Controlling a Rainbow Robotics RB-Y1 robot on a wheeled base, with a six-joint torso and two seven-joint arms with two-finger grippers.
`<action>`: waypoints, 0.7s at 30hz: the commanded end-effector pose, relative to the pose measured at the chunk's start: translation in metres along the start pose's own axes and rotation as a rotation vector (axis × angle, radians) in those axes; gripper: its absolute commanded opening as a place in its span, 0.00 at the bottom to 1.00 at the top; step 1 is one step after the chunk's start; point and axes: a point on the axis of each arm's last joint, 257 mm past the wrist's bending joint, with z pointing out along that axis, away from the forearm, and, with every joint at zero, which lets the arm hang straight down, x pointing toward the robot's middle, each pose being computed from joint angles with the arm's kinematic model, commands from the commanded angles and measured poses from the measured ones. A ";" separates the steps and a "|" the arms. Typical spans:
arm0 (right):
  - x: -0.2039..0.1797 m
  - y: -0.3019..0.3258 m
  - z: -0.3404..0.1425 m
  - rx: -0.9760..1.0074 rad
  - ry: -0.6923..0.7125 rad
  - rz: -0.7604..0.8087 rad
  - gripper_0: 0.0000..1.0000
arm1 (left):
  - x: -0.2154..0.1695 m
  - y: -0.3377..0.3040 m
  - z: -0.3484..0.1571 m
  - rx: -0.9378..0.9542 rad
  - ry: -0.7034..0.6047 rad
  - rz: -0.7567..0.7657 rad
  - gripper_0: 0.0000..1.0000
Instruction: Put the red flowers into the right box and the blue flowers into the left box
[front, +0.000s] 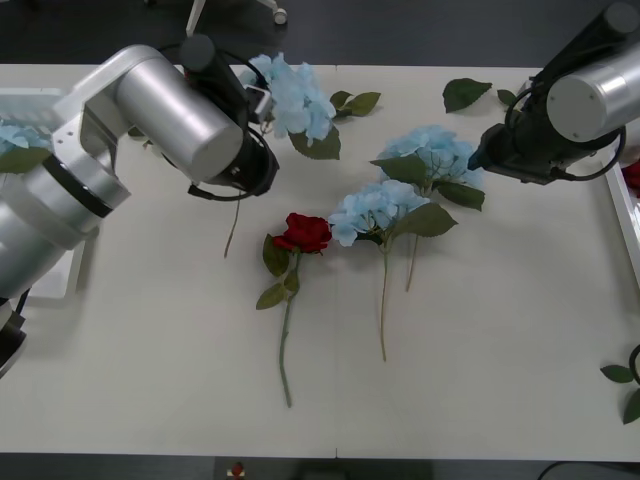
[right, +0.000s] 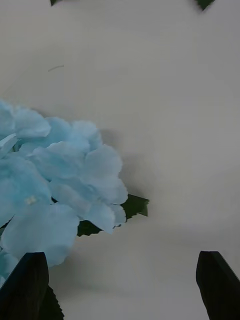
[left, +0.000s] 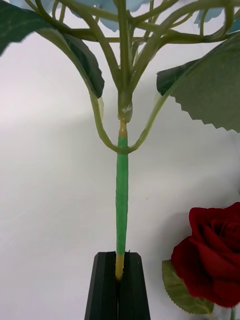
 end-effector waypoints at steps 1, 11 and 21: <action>-0.008 0.034 -0.008 -0.042 -0.022 -0.030 0.86 | -0.014 0.032 -0.046 0.012 -0.049 0.026 0.00; 0.020 0.063 0.031 -0.084 -0.019 -0.104 0.86 | 0.009 0.134 -0.122 0.010 0.042 -0.021 0.00; 0.027 0.075 0.056 -0.123 -0.021 -0.082 0.86 | 0.037 0.250 -0.157 -0.015 0.089 -0.082 0.00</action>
